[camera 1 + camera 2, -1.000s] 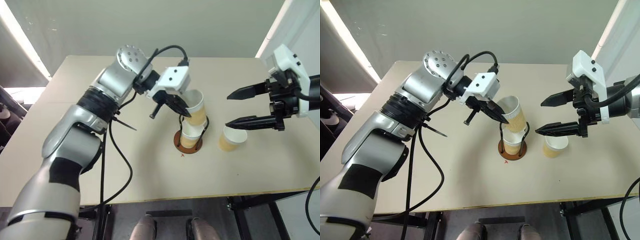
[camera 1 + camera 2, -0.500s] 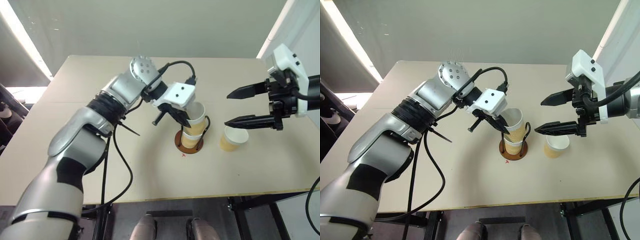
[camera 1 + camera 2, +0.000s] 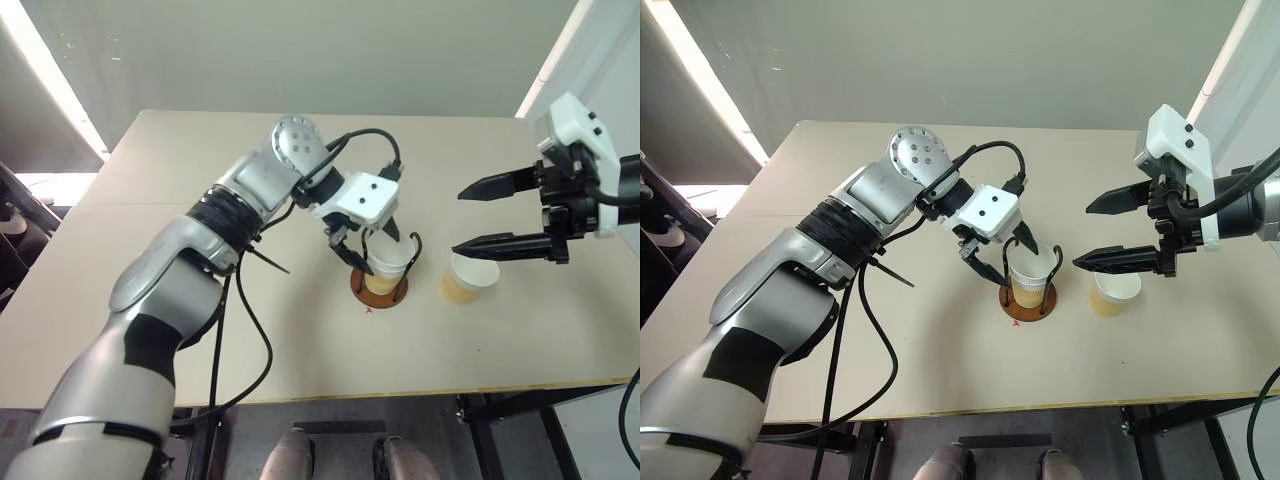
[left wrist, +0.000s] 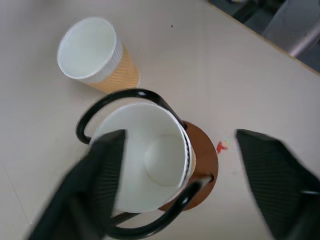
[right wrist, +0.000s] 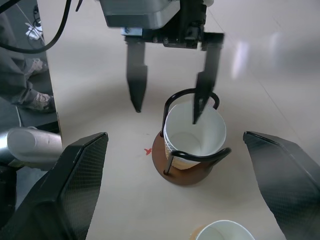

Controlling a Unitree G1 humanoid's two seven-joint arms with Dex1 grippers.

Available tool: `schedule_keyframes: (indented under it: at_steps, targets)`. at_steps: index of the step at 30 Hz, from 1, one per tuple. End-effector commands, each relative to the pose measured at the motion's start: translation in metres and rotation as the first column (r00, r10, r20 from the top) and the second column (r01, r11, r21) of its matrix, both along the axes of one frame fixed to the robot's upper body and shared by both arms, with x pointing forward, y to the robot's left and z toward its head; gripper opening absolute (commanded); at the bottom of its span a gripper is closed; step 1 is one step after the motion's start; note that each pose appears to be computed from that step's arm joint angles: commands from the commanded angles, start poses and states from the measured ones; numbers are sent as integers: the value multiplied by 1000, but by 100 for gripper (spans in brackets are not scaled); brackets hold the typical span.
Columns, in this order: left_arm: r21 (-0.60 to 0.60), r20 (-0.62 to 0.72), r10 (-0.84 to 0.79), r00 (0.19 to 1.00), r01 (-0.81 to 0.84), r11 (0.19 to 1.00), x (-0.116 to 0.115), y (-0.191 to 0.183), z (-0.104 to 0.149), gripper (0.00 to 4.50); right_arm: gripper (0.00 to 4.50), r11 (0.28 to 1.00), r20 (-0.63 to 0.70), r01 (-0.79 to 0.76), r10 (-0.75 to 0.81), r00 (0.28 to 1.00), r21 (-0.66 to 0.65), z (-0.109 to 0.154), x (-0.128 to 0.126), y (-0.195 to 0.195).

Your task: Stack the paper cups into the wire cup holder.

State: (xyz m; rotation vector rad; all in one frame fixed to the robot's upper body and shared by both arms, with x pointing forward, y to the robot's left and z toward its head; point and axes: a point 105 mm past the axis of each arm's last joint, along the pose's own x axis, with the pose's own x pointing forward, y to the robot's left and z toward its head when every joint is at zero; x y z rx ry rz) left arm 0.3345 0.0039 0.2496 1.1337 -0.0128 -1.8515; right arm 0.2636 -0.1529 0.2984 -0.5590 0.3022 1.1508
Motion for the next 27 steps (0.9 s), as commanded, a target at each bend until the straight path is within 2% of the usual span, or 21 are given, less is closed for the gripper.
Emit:
schedule_keyframes:
  at_steps: [1,6,9,12,17,19,27]
  targets:
    - [-149,-50,-6,999,-2,989,-8,-9,42,448,450,999,76,50,-49,996,-10,10,3,-10]
    - [-236,-131,40,991,-70,969,-10,5,62,448,450,995,59,77,-73,996,-61,-6,4,-20]
    - [-282,-200,77,977,-133,950,-13,24,71,448,450,973,52,90,-81,995,-213,-31,4,-35]
    - [-236,-193,144,971,-188,953,-17,53,60,448,450,934,35,90,-82,996,-346,-55,5,-51]
    - [-153,-97,273,957,-285,946,-9,89,43,448,450,885,53,101,-87,995,-454,-77,15,-73]
    - [-132,-47,334,941,-338,932,-2,103,40,448,450,875,50,93,-78,996,-474,-85,20,-77]
    - [-173,-76,398,914,-405,898,-4,114,46,448,450,873,61,30,0,998,-487,-91,40,-65]
